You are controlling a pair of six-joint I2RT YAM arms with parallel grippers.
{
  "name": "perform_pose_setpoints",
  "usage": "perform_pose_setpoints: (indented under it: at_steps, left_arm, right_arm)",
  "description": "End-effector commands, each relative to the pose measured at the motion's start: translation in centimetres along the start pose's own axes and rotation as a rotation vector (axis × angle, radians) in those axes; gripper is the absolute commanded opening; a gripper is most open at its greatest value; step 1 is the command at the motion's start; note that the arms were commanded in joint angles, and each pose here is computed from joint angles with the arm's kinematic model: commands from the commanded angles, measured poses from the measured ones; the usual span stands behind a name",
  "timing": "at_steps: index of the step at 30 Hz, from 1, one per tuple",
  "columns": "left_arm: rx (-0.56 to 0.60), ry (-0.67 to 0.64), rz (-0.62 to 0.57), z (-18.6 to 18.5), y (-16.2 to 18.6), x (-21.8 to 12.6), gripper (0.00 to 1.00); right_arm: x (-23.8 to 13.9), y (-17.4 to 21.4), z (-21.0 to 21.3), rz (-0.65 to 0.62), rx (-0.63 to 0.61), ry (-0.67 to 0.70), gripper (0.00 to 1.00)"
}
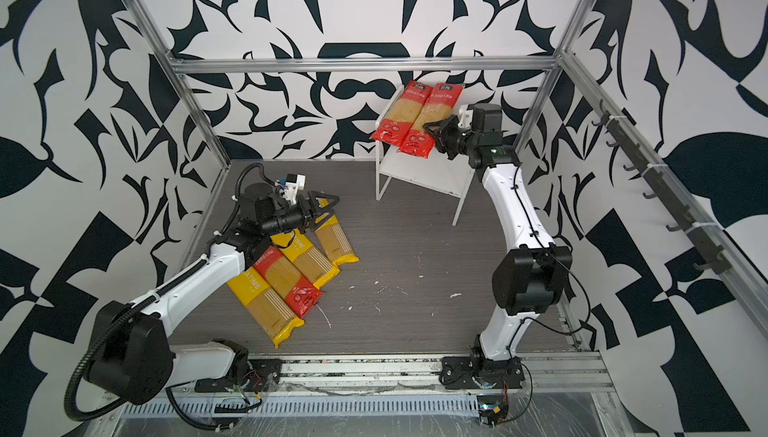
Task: Place and organize the pasta boxes and bags onto the shelf
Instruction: 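Lower the red bag beside the first one and open the right gripper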
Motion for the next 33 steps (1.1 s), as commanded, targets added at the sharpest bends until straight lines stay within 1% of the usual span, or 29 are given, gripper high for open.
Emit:
perform_pose_setpoints:
  at_steps: [1, 2, 4, 6, 11, 17, 20, 33]
  left_arm:
    - [0.016, 0.016, -0.013, -0.1, -0.3, 0.0, 0.71]
    - [0.015, 0.016, -0.014, -0.1, -0.3, 0.0, 0.71]
    - [0.013, 0.016, -0.013, 0.0, -0.2, 0.0, 0.71]
    - [0.012, 0.017, -0.012, 0.0, -0.2, 0.0, 0.71]
    - [0.014, 0.021, -0.013, -0.2, -0.2, 0.0, 0.71]
    - [0.016, 0.024, -0.013, -0.2, -0.2, -0.1, 0.71]
    - [0.014, 0.021, -0.013, -0.1, -0.1, -0.1, 0.71]
    - [0.007, 0.012, -0.007, 0.3, 0.1, 0.0, 0.7]
  right_arm:
    - [-2.9, -0.7, 5.3, -0.082, -0.198, -0.101, 0.46]
    - [-3.1, -0.7, 5.3, -0.081, -0.202, -0.075, 0.52]
    - [-3.5, -0.6, 5.1, -0.092, -0.21, -0.017, 0.61]
    - [-4.1, -0.5, 4.8, -0.111, -0.21, 0.024, 0.65]
    - [-5.6, -0.1, 4.7, -0.144, -0.235, 0.124, 0.7]
    - [-7.5, 0.1, 4.8, -0.174, -0.275, 0.233, 0.71]
    - [-7.8, 0.0, 4.8, -0.184, -0.287, 0.25, 0.7]
    - [-4.4, -1.0, 3.7, -0.104, -0.242, 0.208, 0.67]
Point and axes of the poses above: each gripper's point midway between its finger pads, its own x axis out along the fingers, its own z axis along the line the jaws close on, y = z × x, the point moved 8 cm from there along -x, back along the fingers, and after that the axes turned 7 degrees about x, right-handed, at the moved point
